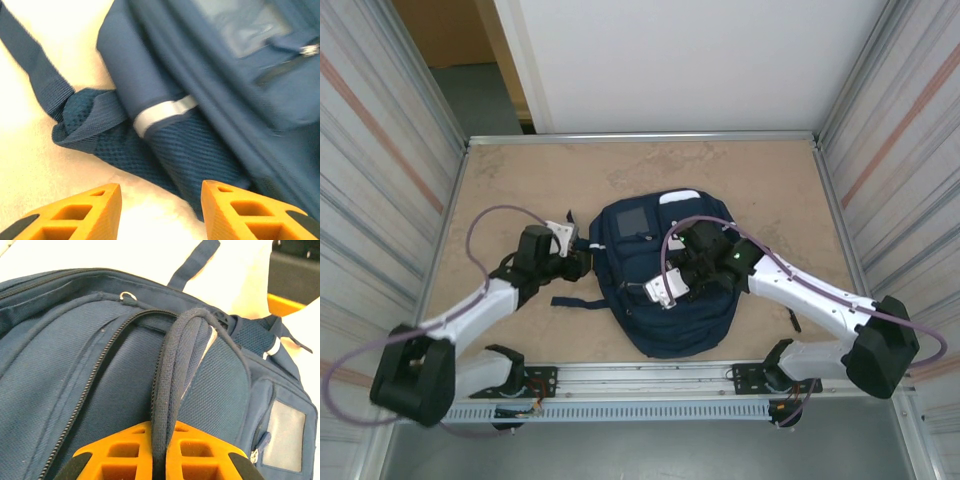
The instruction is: Pack books, pencil case, and school supplies into a backpack
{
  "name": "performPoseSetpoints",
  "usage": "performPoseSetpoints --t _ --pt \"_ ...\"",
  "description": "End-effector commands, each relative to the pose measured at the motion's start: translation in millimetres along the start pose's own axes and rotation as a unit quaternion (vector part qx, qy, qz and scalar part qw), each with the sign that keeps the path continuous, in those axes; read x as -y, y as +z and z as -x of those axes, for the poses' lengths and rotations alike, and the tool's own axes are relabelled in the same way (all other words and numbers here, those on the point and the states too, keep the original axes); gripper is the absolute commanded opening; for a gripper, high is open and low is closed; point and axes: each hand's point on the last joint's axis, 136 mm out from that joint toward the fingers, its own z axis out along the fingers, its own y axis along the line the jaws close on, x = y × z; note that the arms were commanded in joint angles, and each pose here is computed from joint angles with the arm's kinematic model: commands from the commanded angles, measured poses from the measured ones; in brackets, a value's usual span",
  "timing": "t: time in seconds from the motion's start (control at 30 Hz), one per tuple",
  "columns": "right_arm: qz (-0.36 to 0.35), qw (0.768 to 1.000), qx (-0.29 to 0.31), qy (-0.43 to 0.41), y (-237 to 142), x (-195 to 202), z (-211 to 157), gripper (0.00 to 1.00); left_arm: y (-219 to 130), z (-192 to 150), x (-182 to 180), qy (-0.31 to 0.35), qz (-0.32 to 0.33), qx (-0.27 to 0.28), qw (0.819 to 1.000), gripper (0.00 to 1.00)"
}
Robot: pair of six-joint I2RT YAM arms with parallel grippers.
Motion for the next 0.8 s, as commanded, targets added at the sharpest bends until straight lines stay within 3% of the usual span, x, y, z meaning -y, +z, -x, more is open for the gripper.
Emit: performPoseSetpoints --t 0.0,0.13,0.3,0.43,0.47,0.6,0.63,0.67,0.77 --pt "-0.028 0.997 0.053 -0.041 -1 29 19 0.00 -29 24 16 0.009 -0.018 0.076 0.997 0.46" --pt "0.007 0.996 0.062 -0.062 12 40 26 0.00 -53 31 20 0.003 -0.018 0.117 0.993 0.46" --pt "0.081 0.980 0.063 -0.173 38 19 36 0.00 -67 38 29 -0.041 -0.040 0.167 0.984 0.45" --pt "0.092 0.972 0.060 -0.207 58 7 44 0.00 -59 39 37 -0.005 -0.036 0.137 0.990 0.46" --pt "0.087 0.975 0.058 -0.194 61 7 44 0.04 -57 41 39 0.007 -0.036 0.125 0.992 0.47" --pt "0.062 0.994 0.040 -0.081 57 13 27 0.45 -57 49 57 0.047 -0.070 0.101 0.991 0.49" --pt "0.056 0.996 0.043 -0.053 53 13 25 0.85 -58 52 63 0.059 -0.081 0.101 0.990 0.48" --pt "0.041 0.998 0.052 -0.019 46 13 25 0.99 -59 53 71 0.081 -0.098 0.097 0.987 0.46" --pt "-0.024 0.989 0.094 0.109 19 26 31 0.99 -60 52 101 0.147 -0.136 0.088 0.976 0.46"
